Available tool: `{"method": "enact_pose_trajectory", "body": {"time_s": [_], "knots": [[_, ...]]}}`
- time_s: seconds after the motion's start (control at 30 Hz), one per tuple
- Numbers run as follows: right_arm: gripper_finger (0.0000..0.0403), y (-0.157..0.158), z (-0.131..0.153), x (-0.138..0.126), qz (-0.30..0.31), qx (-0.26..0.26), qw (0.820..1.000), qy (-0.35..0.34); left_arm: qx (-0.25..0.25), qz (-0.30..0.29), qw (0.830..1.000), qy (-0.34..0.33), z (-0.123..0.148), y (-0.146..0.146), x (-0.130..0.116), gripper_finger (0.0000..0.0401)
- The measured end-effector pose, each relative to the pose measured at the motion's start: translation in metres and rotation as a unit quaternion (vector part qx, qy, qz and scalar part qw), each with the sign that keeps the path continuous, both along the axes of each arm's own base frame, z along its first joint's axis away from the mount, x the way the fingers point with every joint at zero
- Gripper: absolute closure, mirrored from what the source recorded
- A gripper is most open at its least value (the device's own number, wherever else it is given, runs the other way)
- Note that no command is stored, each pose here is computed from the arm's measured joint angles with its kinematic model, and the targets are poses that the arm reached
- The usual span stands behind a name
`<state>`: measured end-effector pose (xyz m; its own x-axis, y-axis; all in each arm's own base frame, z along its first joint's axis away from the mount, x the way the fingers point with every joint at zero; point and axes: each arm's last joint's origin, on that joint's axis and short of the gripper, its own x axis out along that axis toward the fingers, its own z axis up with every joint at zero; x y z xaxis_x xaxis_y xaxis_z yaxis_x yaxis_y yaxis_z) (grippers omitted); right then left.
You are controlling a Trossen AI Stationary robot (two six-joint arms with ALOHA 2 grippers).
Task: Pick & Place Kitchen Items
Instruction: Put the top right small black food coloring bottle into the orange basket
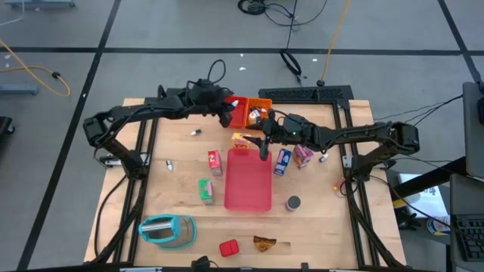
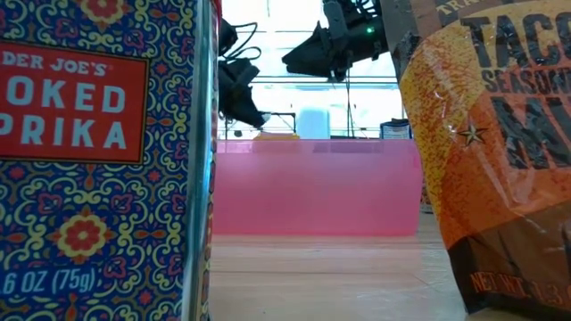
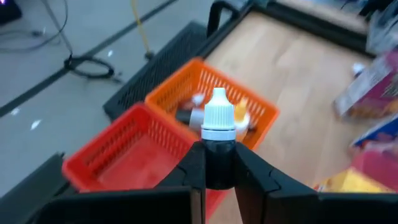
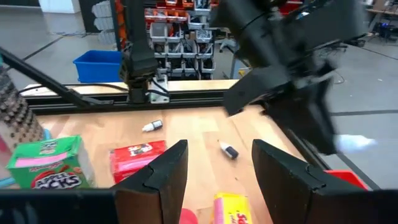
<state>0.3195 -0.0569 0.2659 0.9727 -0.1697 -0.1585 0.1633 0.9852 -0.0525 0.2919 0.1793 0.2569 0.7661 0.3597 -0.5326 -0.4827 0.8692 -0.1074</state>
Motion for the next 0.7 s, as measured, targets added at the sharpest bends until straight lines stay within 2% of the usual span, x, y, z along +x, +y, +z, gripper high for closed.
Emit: {"method": "enact_pose_trajectory", "body": {"time_s": [0.2, 0.37, 0.7], "knots": [[0.0232, 0.013, 0.0, 0.002, 0.022, -0.008, 1.0, 0.001, 0.002, -0.012, 0.998, -0.054, -0.002, 0.004, 0.012, 0.0368], [0.0232, 0.021, 0.0, 0.003, 0.034, -0.01, 0.999, 0.001, -0.006, -0.022, 0.996, -0.083, -0.013, 0.011, 0.024, 0.0358], [0.0232, 0.024, 0.0, 0.003, 0.039, -0.019, 0.999, 0.002, -0.035, -0.005, 0.989, -0.143, -0.032, 0.016, 0.044, 0.0361]]}}
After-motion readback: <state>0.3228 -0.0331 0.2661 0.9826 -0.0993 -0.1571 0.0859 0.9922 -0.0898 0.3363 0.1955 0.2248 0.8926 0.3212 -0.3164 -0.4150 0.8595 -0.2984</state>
